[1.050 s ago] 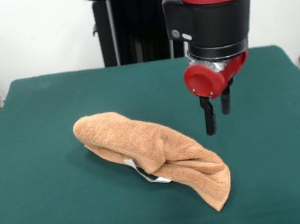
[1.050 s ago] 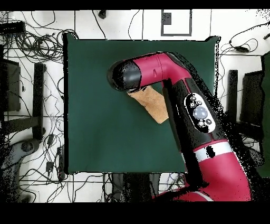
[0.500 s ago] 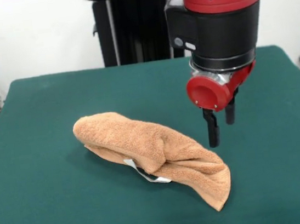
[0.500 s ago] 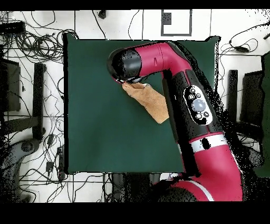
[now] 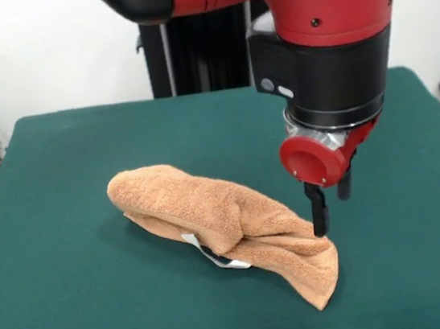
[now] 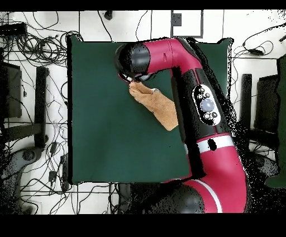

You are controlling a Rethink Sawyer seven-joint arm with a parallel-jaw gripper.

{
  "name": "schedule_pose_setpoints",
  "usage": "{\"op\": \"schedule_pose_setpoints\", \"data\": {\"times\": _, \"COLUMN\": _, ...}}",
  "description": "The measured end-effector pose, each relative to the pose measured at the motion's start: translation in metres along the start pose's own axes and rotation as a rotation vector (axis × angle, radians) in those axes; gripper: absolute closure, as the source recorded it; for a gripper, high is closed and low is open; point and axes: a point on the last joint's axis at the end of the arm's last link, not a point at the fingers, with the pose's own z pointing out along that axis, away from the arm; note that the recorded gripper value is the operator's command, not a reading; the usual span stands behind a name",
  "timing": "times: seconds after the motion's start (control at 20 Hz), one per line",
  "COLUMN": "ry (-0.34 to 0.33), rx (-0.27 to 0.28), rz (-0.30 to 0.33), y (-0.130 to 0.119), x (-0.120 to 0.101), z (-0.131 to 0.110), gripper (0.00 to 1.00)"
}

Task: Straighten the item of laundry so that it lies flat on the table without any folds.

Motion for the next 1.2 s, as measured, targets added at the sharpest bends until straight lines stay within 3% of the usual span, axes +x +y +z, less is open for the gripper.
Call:
{"op": "schedule_pose_setpoints", "data": {"times": 0.55, "ry": 0.010, "rx": -0.011, "rz": 0.012, "y": -0.035, "x": -0.001, "z": -0.001, "gripper": 0.00}}
{"op": "schedule_pose_setpoints", "data": {"times": 1.2, "ry": -0.010, "rx": 0.016, "rz": 0.028, "y": -0.055, "x": -0.003, "z": -0.014, "gripper": 0.00}}
